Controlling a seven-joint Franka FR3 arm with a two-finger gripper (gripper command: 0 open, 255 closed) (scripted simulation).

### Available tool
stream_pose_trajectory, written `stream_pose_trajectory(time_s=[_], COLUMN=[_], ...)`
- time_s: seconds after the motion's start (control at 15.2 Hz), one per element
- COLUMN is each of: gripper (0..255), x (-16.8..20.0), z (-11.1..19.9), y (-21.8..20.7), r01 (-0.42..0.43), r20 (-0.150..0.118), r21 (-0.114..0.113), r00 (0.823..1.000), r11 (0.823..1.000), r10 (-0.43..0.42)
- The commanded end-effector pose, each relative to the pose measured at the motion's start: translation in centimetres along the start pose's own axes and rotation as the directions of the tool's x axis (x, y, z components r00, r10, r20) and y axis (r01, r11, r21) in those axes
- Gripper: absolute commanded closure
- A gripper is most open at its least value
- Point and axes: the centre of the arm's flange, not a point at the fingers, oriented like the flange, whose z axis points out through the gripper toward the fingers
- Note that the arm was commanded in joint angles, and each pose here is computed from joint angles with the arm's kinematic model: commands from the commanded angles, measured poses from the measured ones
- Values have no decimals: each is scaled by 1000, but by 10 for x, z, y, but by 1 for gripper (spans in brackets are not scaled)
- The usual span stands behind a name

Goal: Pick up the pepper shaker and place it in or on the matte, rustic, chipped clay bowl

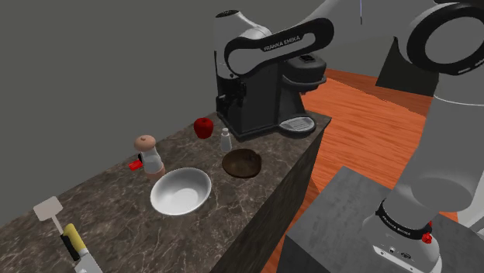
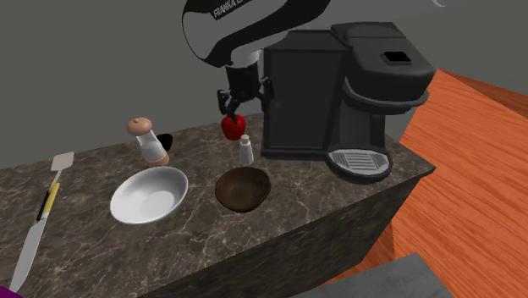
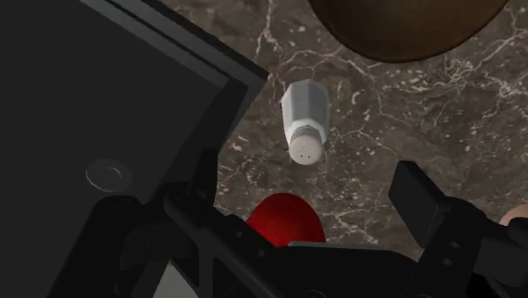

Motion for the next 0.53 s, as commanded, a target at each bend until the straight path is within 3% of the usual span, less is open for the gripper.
stream_pose_trajectory(time_s=[0.0,0.13,0.46], gripper=[0,0,0], x=[30,46,45], z=[74,85,112], y=[-11,-20,-21], r01=[28,37,37], r20=[32,32,32], r21=[18,14,14], r00=[999,999,999], r11=[999,999,999], r10=[-28,-37,-37])
